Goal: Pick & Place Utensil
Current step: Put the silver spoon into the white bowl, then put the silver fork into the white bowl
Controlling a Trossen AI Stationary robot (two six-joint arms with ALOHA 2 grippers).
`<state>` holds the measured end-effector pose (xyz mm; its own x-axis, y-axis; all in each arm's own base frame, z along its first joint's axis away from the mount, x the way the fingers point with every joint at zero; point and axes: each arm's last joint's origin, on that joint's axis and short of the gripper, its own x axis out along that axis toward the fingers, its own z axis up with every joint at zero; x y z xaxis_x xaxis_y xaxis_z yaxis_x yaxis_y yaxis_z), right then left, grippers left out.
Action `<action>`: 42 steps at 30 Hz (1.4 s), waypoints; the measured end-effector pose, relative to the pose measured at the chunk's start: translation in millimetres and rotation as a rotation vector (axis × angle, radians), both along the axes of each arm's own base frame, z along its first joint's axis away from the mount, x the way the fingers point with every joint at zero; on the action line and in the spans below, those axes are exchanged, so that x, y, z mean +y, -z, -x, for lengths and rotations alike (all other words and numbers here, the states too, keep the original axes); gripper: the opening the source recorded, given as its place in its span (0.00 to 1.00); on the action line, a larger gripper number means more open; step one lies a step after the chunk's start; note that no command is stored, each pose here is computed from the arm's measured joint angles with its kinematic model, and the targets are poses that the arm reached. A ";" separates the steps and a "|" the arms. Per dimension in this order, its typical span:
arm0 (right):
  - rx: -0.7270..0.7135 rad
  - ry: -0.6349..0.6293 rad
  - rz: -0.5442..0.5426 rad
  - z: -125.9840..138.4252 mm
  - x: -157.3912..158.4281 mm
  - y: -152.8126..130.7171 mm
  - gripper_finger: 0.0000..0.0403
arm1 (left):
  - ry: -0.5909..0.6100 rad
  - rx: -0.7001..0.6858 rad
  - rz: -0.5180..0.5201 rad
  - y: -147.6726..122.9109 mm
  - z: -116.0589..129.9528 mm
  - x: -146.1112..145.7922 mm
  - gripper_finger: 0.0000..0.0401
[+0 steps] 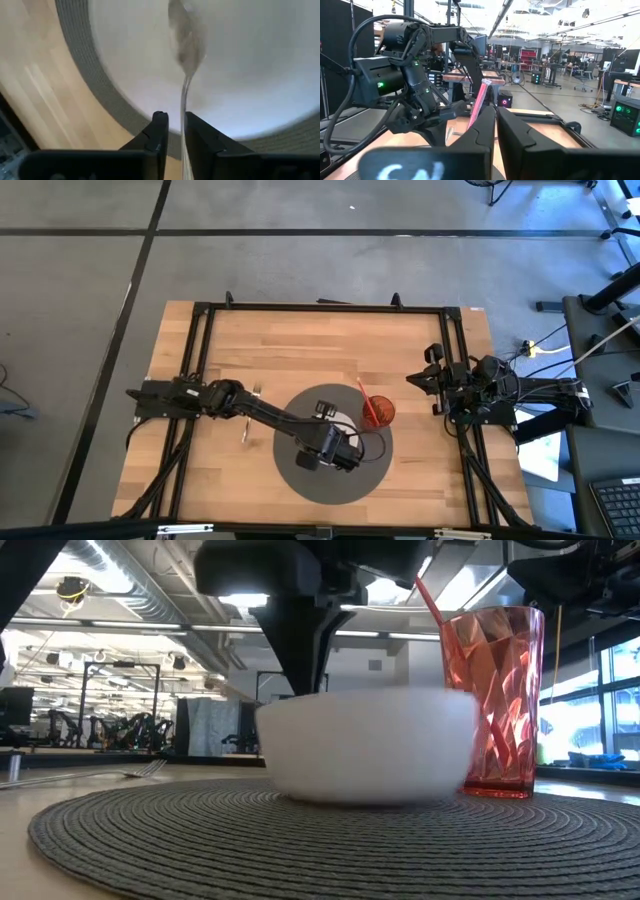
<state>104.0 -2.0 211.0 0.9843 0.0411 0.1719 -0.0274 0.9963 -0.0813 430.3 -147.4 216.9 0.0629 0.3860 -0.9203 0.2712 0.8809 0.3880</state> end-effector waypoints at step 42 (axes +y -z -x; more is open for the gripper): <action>0.035 -0.021 0.015 -0.5 0.6 3.3 0.05 | -1.048 -0.537 0.168 35.0 221.7 100.7 0.06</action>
